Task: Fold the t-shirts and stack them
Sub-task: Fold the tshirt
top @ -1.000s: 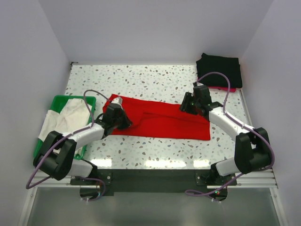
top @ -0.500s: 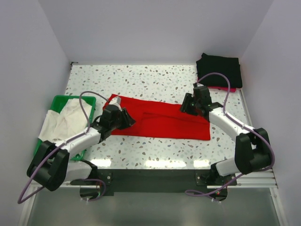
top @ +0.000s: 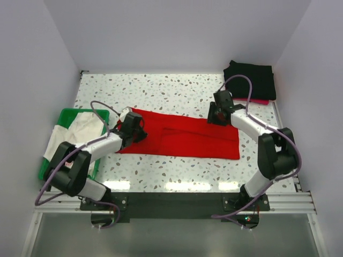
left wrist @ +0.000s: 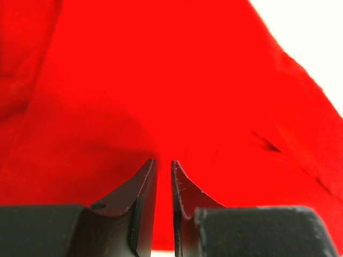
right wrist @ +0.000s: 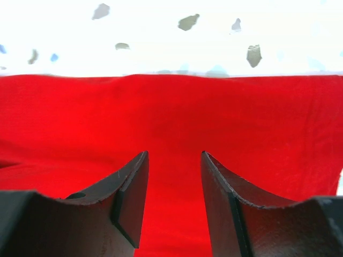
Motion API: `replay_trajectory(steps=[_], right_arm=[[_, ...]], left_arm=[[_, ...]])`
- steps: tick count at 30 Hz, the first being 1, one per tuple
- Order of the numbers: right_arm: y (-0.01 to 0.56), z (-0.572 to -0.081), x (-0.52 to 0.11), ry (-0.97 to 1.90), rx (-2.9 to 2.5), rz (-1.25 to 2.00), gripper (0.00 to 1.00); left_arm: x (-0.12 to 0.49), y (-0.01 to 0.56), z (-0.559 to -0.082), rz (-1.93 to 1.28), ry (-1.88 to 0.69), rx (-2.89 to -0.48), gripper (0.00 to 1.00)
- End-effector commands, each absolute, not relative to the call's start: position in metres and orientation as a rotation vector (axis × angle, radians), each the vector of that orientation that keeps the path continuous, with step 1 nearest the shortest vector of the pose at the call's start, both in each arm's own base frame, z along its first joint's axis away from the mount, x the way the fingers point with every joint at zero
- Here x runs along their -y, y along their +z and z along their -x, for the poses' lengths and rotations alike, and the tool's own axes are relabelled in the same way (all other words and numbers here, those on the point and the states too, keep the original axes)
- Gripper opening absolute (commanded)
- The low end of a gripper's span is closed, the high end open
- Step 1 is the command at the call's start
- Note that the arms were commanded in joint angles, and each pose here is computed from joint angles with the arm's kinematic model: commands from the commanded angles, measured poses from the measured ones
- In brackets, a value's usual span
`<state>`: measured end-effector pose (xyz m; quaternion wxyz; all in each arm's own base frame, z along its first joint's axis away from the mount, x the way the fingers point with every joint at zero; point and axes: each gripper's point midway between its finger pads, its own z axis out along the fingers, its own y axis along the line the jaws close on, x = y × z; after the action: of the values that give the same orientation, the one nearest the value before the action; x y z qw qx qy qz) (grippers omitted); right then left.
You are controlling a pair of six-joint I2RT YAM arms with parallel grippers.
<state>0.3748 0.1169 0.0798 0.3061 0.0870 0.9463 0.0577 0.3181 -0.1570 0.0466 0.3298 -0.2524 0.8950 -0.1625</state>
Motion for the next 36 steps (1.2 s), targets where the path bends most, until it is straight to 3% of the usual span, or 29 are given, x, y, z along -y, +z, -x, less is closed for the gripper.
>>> replay_trajectory(steps=[1,10,18,23,27,32,36], right_arm=[[0.066,-0.375,-0.095,-0.036,-2.555,-0.221,0.48],[0.023,-0.355,-0.097,-0.038,-2.666,-0.263,0.48],[0.000,-0.304,-0.156,0.432,-2.675,-0.441,0.48],[0.015,-0.269,-0.230,0.717,-2.576,-0.465,0.48],[0.041,-0.234,-0.319,0.935,-2.539,-0.377,0.48],[0.056,-0.242,-0.370,0.987,-2.513,-0.283,0.48],[0.073,-0.256,-0.374,0.924,-2.480,-0.183,0.49]], left_arm=[[0.145,0.043,-0.342,0.819,-0.368,-2.294,0.20],[0.127,0.013,-0.382,0.857,-0.286,-2.350,0.19],[0.129,0.000,-0.463,0.707,-0.283,-2.410,0.20],[0.150,0.000,-0.517,0.507,-0.371,-2.448,0.29],[0.177,0.014,-0.563,0.358,-0.536,-2.393,0.43],[0.214,0.036,-0.596,0.178,-0.807,-2.292,0.54],[0.221,0.077,-0.616,0.125,-0.929,-2.166,0.61]])
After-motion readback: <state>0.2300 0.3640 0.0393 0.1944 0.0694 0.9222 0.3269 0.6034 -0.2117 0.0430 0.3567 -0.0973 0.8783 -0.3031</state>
